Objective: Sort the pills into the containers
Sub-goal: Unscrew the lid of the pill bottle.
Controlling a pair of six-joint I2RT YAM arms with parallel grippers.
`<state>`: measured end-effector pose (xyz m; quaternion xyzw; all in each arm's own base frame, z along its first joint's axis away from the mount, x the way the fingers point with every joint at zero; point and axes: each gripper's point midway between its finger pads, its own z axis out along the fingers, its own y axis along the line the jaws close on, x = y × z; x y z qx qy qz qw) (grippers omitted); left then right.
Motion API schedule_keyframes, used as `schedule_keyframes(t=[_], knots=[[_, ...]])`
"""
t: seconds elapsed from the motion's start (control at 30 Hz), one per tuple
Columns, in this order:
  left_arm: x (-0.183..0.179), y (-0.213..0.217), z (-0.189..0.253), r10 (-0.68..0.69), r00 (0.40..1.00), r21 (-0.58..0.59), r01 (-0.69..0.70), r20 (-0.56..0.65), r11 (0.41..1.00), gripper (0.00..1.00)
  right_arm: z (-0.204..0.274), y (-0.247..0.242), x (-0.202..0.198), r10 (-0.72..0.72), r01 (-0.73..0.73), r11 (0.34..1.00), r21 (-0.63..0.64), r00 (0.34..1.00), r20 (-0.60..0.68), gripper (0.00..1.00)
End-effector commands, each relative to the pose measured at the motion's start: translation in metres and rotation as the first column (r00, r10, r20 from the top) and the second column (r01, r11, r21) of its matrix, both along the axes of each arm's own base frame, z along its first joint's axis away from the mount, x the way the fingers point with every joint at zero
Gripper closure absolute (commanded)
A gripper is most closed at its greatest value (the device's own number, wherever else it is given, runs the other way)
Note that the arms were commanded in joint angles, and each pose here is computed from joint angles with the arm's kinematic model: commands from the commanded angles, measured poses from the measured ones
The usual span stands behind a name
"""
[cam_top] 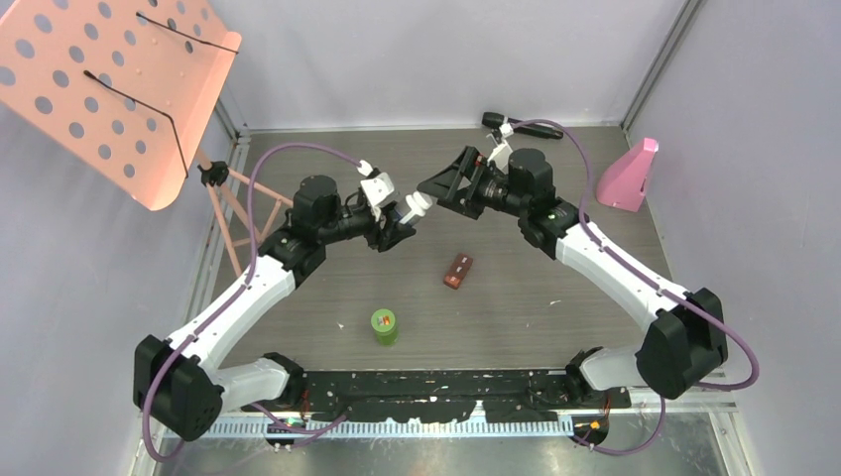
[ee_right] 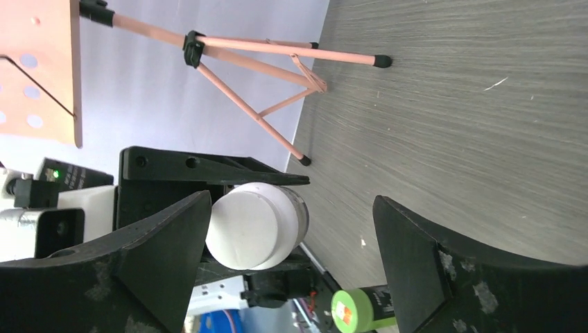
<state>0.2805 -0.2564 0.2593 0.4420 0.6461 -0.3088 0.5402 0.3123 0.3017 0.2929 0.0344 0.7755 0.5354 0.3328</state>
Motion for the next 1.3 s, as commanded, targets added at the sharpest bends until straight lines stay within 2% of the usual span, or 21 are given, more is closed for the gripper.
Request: schedule_keyframes(t=[0.0,0.13,0.2,0.23,0.43,0.47,0.5,0.53,0.6,0.67,0.7,0.73,0.77,0.8,0.83,0.87,0.9,0.93,0.97,1.1,1.27], knots=[[0.014,-0.001,0.029,0.058,0.997,-0.064,-0.054,0.059,0.996,1.00,0.033,0.012,0.007,-0.043,0.043,0.994,0.100,0.999,-0.003,0.07],[0.019,0.000,0.026,0.087,0.996,-0.060,-0.085,0.026,0.995,1.00,0.036,0.022,0.002,-0.023,0.023,0.994,0.106,1.000,-0.005,0.08],[0.020,-0.001,0.026,0.092,0.996,-0.062,-0.091,0.019,0.994,1.00,0.034,0.025,0.001,-0.015,0.016,0.995,0.097,1.000,-0.009,0.14],[0.020,-0.001,0.027,0.091,0.996,-0.064,-0.090,0.019,0.994,1.00,0.038,0.029,-0.001,-0.005,0.005,0.995,0.095,1.000,-0.001,0.23],[0.019,0.001,0.026,0.096,0.995,-0.056,-0.096,0.002,0.994,1.00,0.027,0.032,-0.004,0.008,-0.009,0.999,0.034,1.000,0.005,0.54],[0.018,0.001,0.026,0.097,0.995,-0.056,-0.097,0.000,0.994,1.00,0.028,0.031,-0.004,0.010,-0.011,1.000,0.029,1.000,0.014,0.63],[0.017,0.001,0.026,0.096,0.995,-0.056,-0.096,-0.002,0.994,1.00,0.030,0.031,-0.003,0.017,-0.018,1.000,0.021,0.999,0.042,0.69],[0.016,0.001,0.026,0.090,0.996,-0.058,-0.090,-0.002,0.994,1.00,0.033,0.032,-0.004,0.034,-0.036,0.999,0.020,0.997,0.065,0.80],[0.011,0.000,0.026,0.069,0.998,-0.058,-0.069,-0.007,0.996,1.00,0.042,0.033,-0.004,0.072,-0.074,0.997,0.003,0.984,0.164,0.92],[0.004,-0.001,0.027,0.040,0.999,-0.057,-0.041,-0.012,0.998,1.00,0.051,0.035,-0.007,0.154,-0.153,0.988,-0.024,0.941,0.300,0.94],[0.000,-0.002,0.027,0.021,1.000,-0.060,-0.021,-0.013,0.998,1.00,0.060,0.037,-0.012,0.225,-0.230,0.972,-0.039,0.883,0.412,0.94],[-0.005,-0.003,0.028,-0.005,1.000,-0.063,0.004,-0.014,0.998,1.00,0.057,0.034,-0.013,0.252,-0.257,0.965,-0.050,0.857,0.449,0.95],[-0.011,-0.005,0.028,-0.035,0.999,-0.067,0.034,-0.014,0.997,1.00,0.069,0.036,-0.026,0.321,-0.349,0.935,-0.057,0.768,0.555,0.95],[-0.018,-0.007,0.028,-0.075,0.997,-0.070,0.074,-0.012,0.995,1.00,0.064,0.031,-0.027,0.343,-0.377,0.924,-0.066,0.739,0.580,0.95],[-0.028,-0.010,0.027,-0.132,0.991,-0.074,0.131,-0.013,0.989,1.00,0.070,0.030,-0.036,0.383,-0.445,0.893,-0.072,0.664,0.642,0.95],[-0.035,-0.011,0.028,-0.168,0.986,-0.078,0.167,-0.007,0.983,1.00,0.069,0.025,-0.036,0.395,-0.470,0.880,-0.066,0.648,0.652,0.95],[-0.042,-0.013,0.027,-0.205,0.979,-0.081,0.204,-0.003,0.976,1.00,0.071,0.023,-0.040,0.415,-0.514,0.854,-0.076,0.585,0.697,0.95],[-0.049,-0.013,0.026,-0.243,0.970,-0.078,0.243,0.002,0.967,1.00,0.066,0.020,-0.035,0.419,-0.525,0.849,-0.061,0.598,0.683,0.95],[-0.056,-0.014,0.025,-0.278,0.961,-0.071,0.278,0.006,0.958,1.00,0.070,0.018,-0.040,0.432,-0.555,0.829,-0.075,0.550,0.714,0.95],[-0.075,-0.012,0.022,-0.370,0.929,-0.055,0.370,0.012,0.927,1.00,0.080,0.011,-0.047,0.467,-0.614,0.784,-0.091,0.488,0.737,0.95],[-0.100,-0.008,0.024,-0.502,0.865,-0.069,0.500,-0.019,0.863,1.00,0.089,0.002,-0.053,0.483,-0.610,0.778,-0.149,0.430,0.763,0.95]])
